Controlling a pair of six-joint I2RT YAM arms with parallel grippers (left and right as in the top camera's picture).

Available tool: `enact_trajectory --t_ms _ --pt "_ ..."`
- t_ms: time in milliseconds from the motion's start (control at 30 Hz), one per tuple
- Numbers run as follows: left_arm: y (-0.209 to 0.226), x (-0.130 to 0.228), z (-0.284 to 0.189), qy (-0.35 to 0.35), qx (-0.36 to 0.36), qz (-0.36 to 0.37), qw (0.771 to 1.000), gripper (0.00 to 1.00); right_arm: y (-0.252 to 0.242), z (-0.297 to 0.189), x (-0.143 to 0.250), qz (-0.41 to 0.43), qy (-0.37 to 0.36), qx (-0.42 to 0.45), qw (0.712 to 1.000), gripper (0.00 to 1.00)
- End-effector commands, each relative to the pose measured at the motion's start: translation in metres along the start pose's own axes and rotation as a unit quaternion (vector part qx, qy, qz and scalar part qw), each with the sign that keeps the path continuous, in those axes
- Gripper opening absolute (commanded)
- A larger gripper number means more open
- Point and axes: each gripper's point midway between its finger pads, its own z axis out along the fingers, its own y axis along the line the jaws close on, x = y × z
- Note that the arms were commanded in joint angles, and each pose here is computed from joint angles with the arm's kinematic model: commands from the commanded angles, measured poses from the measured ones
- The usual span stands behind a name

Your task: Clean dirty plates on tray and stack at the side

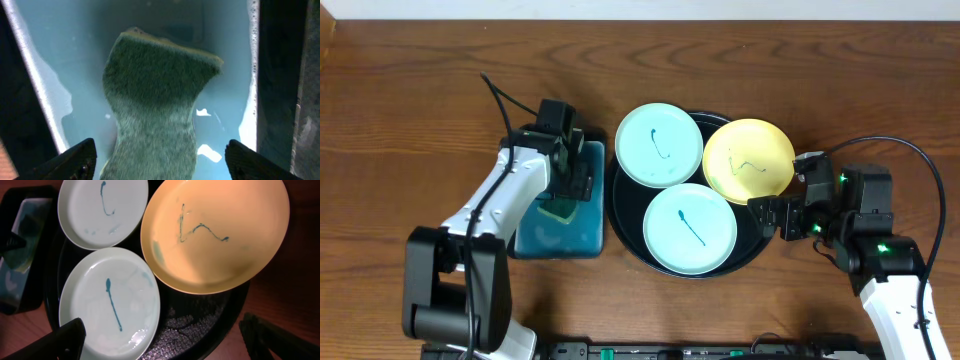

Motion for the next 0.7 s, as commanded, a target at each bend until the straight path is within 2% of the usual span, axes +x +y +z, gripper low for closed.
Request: enact_trajectory --t_ms 0,67,667 --pt "0.003 -0.011 0.001 -0.012 -0.008 0.002 1.0 0.74 0.008 -0.003 -0.009 -0.005 -0.009 -0.01 1.0 0.97" --pt "0.003 -0.013 0.001 -0.018 -0.008 0.0 1.0 0.72 0.008 -0.003 -0.009 -0.005 -0.009 -0.01 1.0 0.97" --pt "0.006 0.003 0.019 0.005 -0.018 0.001 1.0 0.7 0.008 -0.003 -0.009 -0.004 -0.009 -0.01 1.0 0.97"
